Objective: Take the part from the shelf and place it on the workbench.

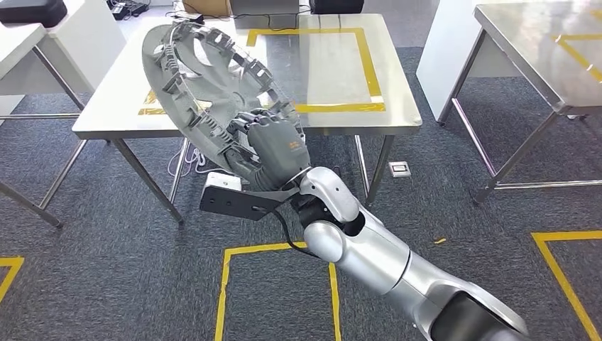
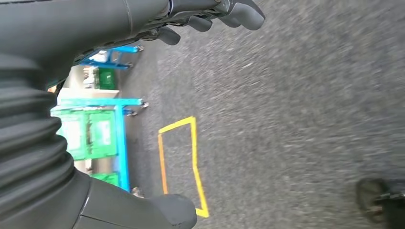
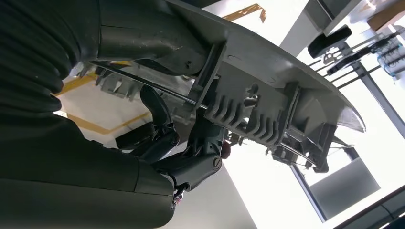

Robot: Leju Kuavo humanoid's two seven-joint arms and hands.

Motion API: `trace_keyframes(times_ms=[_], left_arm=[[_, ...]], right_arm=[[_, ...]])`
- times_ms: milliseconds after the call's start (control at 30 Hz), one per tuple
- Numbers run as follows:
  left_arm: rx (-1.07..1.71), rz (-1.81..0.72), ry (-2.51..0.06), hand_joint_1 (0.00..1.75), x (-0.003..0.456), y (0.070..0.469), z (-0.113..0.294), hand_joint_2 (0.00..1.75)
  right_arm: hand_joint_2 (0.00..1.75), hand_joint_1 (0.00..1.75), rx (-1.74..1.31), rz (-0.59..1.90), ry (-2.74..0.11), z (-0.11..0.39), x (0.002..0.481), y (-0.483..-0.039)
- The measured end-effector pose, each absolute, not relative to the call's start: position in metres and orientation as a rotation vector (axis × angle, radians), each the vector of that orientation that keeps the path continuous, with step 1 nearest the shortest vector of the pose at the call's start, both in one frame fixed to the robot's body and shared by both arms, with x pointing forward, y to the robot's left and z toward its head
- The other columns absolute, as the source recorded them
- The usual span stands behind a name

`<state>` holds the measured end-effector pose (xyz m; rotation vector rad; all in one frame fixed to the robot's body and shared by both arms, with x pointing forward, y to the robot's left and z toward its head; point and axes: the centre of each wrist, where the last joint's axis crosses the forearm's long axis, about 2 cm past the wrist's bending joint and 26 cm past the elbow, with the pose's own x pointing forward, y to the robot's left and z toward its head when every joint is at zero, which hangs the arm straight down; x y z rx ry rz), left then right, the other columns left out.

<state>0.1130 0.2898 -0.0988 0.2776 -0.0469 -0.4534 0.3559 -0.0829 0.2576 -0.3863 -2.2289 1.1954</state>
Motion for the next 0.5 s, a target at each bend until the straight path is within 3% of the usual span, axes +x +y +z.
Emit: trace_keyframes(times_ms=[500], left_arm=[[0.274,-0.442,-0.044,0.00,0.1071,0.2888,-0.1003,1.75]], right_arm=[[1.75,1.75,-0.411,1.162,-2.212,0.2608,0.3648,-0.0913]])
